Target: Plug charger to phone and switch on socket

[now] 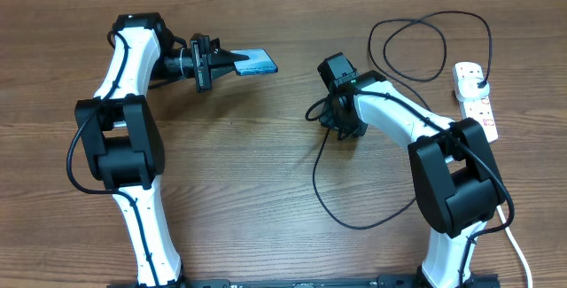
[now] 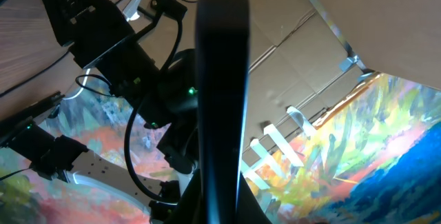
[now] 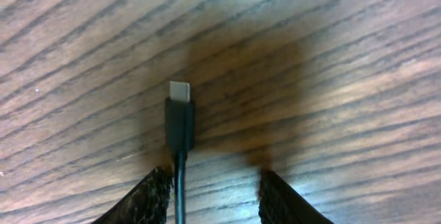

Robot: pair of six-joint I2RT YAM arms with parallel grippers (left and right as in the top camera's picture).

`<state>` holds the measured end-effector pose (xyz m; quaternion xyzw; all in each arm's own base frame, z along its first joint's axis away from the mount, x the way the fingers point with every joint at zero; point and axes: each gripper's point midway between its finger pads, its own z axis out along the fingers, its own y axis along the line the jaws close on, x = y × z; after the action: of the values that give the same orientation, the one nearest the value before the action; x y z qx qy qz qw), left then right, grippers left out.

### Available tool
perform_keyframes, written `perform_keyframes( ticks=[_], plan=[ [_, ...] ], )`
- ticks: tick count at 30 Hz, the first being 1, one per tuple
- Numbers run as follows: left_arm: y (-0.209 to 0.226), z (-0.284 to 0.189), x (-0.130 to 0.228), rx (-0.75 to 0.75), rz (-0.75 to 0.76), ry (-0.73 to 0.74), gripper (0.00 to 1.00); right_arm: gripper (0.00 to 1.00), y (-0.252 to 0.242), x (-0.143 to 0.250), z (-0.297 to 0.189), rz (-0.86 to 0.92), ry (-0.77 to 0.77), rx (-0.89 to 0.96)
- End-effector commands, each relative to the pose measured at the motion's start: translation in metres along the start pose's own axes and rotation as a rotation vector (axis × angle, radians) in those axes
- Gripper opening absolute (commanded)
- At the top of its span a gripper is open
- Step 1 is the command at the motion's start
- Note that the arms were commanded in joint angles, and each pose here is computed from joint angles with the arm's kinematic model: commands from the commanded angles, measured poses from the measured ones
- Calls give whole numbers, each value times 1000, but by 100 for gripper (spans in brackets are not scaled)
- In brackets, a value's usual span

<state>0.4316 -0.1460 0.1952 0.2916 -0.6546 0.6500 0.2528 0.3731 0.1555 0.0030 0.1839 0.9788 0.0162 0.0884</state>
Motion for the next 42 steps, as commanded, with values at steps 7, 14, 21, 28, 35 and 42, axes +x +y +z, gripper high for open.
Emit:
perform_keyframes(
  ticks=[7,14,21,28,35,42],
  plan=[
    [-19,0,19,37,81,16,4,29,-2,5,25,-18,34,31],
    [-19,0,19,37,81,16,4,18,0,4,29,-17,33,23],
    [-19,0,19,37,81,16,4,13,1,5,29,-17,41,16],
    [-18,0,19,37,97,15,4,4,8,4,29,-42,38,-15],
    [-19,0,19,39,365,10,4,4,24,-28,-13,-15,63,-220],
    [-57,-1,64,35,941,0,4,4,33,-48,-144,-227,13,-707]
  ],
)
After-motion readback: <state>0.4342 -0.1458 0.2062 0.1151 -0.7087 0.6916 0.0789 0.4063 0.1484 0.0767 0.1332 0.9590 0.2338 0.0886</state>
